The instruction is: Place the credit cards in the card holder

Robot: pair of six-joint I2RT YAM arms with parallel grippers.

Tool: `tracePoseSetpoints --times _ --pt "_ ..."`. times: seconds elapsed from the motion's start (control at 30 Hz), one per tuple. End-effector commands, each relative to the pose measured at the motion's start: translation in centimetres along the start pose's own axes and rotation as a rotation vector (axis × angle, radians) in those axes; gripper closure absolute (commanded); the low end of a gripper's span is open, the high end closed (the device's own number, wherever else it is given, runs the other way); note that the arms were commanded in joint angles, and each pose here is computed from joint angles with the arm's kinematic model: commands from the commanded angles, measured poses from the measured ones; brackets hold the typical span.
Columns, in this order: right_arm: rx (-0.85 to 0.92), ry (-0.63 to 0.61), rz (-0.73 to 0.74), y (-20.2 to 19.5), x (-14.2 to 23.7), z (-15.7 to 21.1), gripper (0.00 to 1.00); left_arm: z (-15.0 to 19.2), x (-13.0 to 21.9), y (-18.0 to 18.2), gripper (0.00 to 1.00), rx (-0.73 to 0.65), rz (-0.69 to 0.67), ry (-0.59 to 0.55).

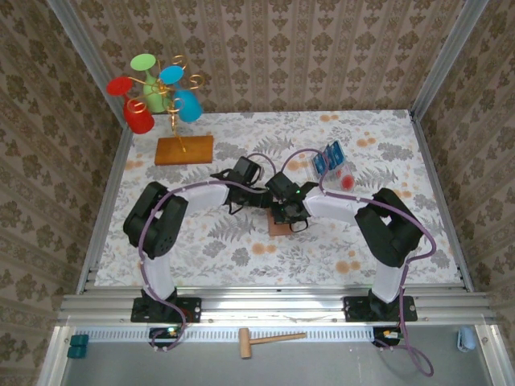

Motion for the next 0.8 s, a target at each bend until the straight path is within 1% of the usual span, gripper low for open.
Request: tracePoseSetpoints --times 0.0,0.1,0.23,0.37,0.5,0.6,0.77 --pt "0.004 0.149 0.088 -1.4 0.0 2.5 0.79 -1.5 0.4 -0.1 0.23 0.044 0.029 -0.003" --pt "0.012 0.107 0.044 -0.6 0.9 1.4 0.77 -2.3 0.5 0.1 0.23 0.065 0.044 -0.015" --pt "0.027 0.06 -0.008 0.3 2.1 -0.2 0.7 -3.1 0.9 0.6 0.23 0.08 0.052 -0.032" --pt "0.044 0.007 -0.05 1.1 3.9 -1.4 0.68 -4.0 1.2 1.2 0.23 0.097 0.055 -0.044" --pt "0.054 -0.036 -0.059 1.3 5.8 -2.2 0.67 -4.6 1.7 1.9 0.23 0.116 0.059 -0.058" --pt "0.06 -0.044 -0.046 1.1 6.6 -2.2 0.67 -5.2 2.3 2.4 0.23 0.131 0.061 -0.075" --pt "0.056 -0.023 0.009 -0.1 6.5 -1.3 0.67 -6.1 3.6 3.6 0.22 0.166 0.066 -0.108"
Point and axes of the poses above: each hand's point on the last joint's axis, 136 mm out from that joint toward the fingers, its own x axis back along the fingers, its own y axis along the line the jaws close on, z = x × y, the point moved 9 cm from there along x, back along the fingers, and after that the axes turned 4 degrees about x, right-handed, at the moved point
